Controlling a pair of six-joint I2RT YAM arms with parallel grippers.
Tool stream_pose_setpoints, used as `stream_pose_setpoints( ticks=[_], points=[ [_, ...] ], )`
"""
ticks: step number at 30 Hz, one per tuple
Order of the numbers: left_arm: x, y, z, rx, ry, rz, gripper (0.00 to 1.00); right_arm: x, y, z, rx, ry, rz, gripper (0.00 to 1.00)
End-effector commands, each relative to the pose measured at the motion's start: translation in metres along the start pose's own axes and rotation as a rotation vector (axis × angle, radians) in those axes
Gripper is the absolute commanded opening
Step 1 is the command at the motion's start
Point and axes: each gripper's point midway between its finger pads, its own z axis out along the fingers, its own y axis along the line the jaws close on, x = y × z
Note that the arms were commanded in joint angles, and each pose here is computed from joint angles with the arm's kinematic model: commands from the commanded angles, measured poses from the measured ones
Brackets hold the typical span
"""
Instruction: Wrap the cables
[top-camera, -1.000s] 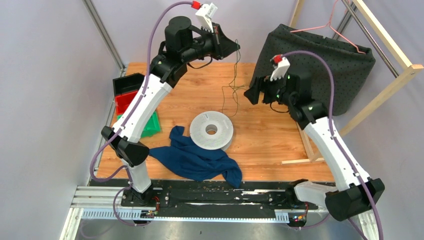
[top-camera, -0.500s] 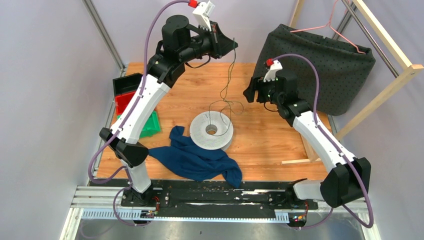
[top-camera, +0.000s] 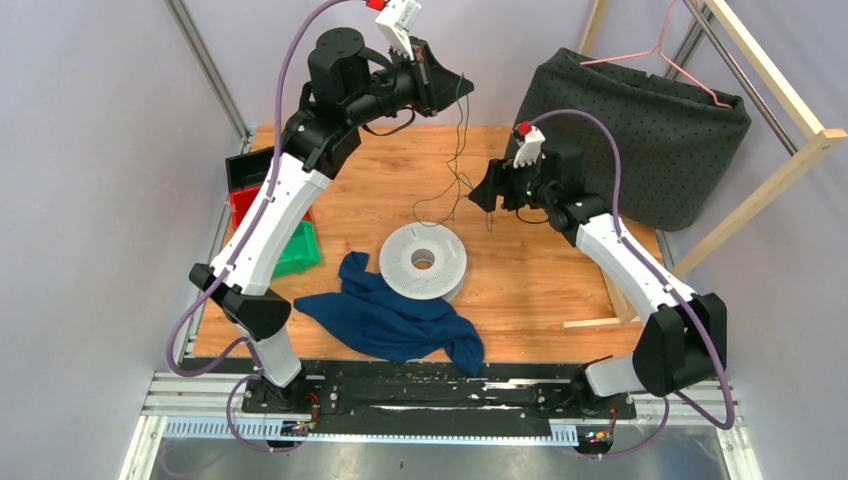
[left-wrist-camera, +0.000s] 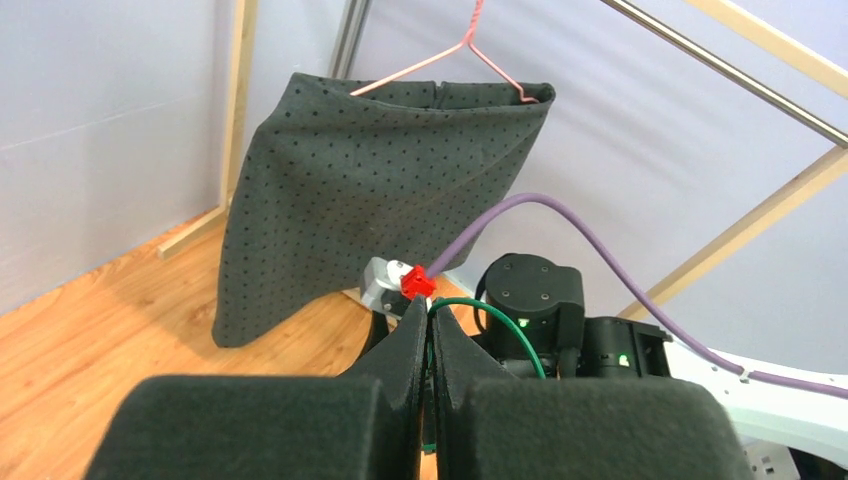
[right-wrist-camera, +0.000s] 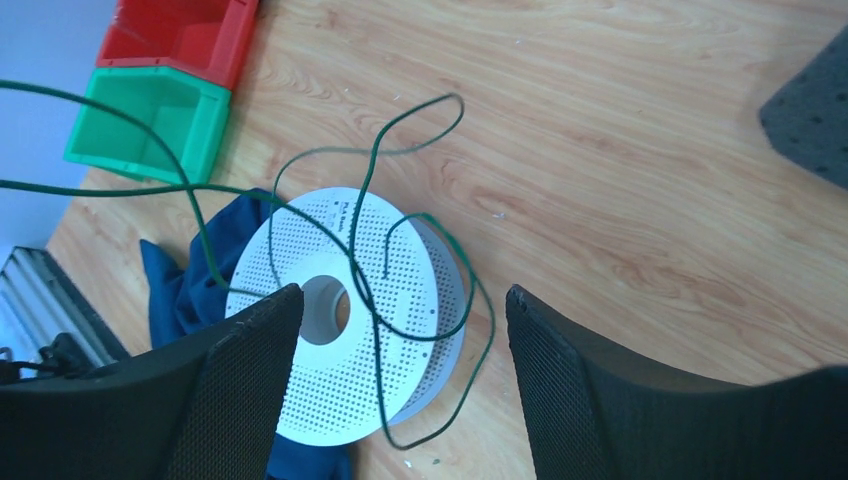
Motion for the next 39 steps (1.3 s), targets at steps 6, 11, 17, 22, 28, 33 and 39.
stream_pose_setpoints(
  ticks=[6,11,17,22,28,33,39],
  points=[
    [-0.019,-0.020,-0.011,0.050,-0.043,0.024,0.00,0.017,0.008,0.016,-0.081,0.069,0.094,0.63],
    [-0.020,-0.010,-0.017,-0.017,-0.041,0.069,0.00,0.026,-0.003,0.013,-0.011,0.127,0.129,0.02],
    [-0.028,0.072,-0.054,-0.314,-0.040,0.101,0.00,0.019,-0.033,-0.022,0.187,0.150,0.056,0.01],
    [-0.034,0.155,-0.103,-0.549,-0.086,0.013,0.00,-0.030,-0.038,-0.074,0.296,0.073,-0.052,0.01],
    [-0.016,0.196,-0.118,-0.686,-0.055,-0.002,0.00,-0.086,-0.036,-0.133,0.453,-0.091,-0.143,0.30],
    [-0.032,0.180,-0.103,-0.566,-0.105,-0.010,0.00,0.001,-0.099,-0.118,0.649,0.108,-0.020,0.22],
    [-0.039,0.138,-0.064,-0.282,-0.132,-0.125,0.00,-0.002,-0.075,-0.087,0.465,0.178,0.064,0.29]
  ],
)
